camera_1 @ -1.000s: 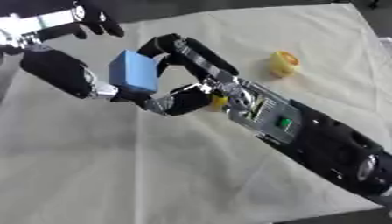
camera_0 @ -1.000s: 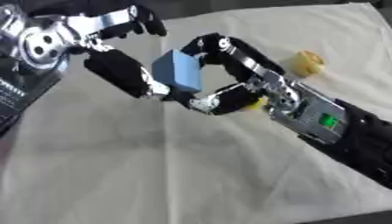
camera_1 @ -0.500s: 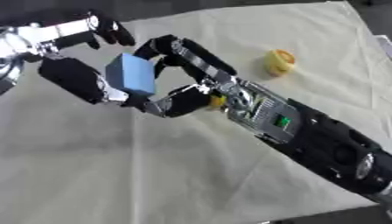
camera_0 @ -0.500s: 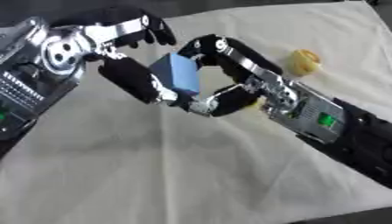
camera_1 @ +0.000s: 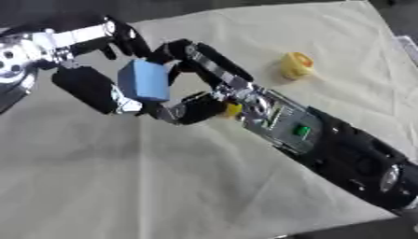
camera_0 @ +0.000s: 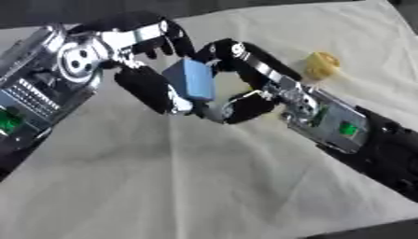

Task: Pick up the objects with one hand, pass them to the other hand, and then place them into the box on the other side of the table.

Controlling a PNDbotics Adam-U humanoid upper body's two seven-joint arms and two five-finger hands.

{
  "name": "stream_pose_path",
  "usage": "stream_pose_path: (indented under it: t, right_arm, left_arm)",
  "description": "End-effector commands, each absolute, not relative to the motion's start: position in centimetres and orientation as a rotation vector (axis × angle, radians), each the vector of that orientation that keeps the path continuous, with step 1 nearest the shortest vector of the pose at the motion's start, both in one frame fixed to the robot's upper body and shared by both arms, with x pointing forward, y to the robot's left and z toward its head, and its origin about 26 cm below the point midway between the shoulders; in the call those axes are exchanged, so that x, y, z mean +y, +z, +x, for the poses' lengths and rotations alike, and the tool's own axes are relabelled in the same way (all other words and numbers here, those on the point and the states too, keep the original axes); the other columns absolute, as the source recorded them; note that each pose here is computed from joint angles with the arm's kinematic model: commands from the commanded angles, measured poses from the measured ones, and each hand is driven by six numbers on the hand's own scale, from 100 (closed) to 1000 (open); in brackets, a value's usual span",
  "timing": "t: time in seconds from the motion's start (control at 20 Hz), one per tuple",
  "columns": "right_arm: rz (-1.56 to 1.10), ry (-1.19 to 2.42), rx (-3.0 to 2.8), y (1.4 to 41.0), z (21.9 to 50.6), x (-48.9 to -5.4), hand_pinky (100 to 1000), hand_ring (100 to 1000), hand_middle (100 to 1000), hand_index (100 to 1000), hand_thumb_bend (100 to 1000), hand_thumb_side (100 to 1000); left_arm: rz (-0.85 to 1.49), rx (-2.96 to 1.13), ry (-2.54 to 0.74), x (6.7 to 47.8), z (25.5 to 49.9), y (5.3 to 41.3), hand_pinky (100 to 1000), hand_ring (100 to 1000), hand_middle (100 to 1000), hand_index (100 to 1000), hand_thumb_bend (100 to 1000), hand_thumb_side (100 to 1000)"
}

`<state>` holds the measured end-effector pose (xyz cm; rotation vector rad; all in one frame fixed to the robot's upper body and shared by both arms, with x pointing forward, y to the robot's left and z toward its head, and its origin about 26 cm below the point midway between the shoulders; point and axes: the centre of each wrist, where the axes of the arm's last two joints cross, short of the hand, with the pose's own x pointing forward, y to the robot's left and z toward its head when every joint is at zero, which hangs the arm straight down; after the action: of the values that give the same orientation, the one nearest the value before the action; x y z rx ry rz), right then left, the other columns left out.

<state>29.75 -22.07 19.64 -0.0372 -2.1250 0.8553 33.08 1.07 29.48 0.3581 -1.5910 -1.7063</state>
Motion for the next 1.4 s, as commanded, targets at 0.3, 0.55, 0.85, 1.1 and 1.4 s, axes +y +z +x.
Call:
stream_pose_path:
  t: [0.3,0.55,0.85,1.1,1.4]
  right_arm:
    - [-0.014,0.871,-2.162,20.6,29.2,-21.6,558,747,502,607,108,100]
    - [-0.023,0.879,-2.156,20.6,29.2,-21.7,562,751,512,614,150,100]
    - [-0.053,0.933,-2.139,20.6,29.2,-21.8,590,771,547,665,440,100]
    - [-0.133,0.994,-2.141,20.9,29.3,-22.3,640,809,615,749,566,100]
    - [-0.216,1.075,-2.169,20.7,29.3,-22.7,678,857,689,845,683,100]
  left_arm:
    - [0.393,-1.619,-1.657,1.4,33.2,30.0,760,726,553,610,100,100]
    - [0.391,-1.629,-1.644,1.4,32.8,30.2,743,691,513,570,100,100]
    - [0.39,-1.615,-1.635,1.5,32.5,30.5,733,664,494,551,232,100]
    - [0.409,-1.597,-1.635,2.0,32.6,30.6,734,658,494,551,282,100]
    - [0.434,-1.576,-1.644,2.7,33.0,30.8,739,664,518,579,334,100]
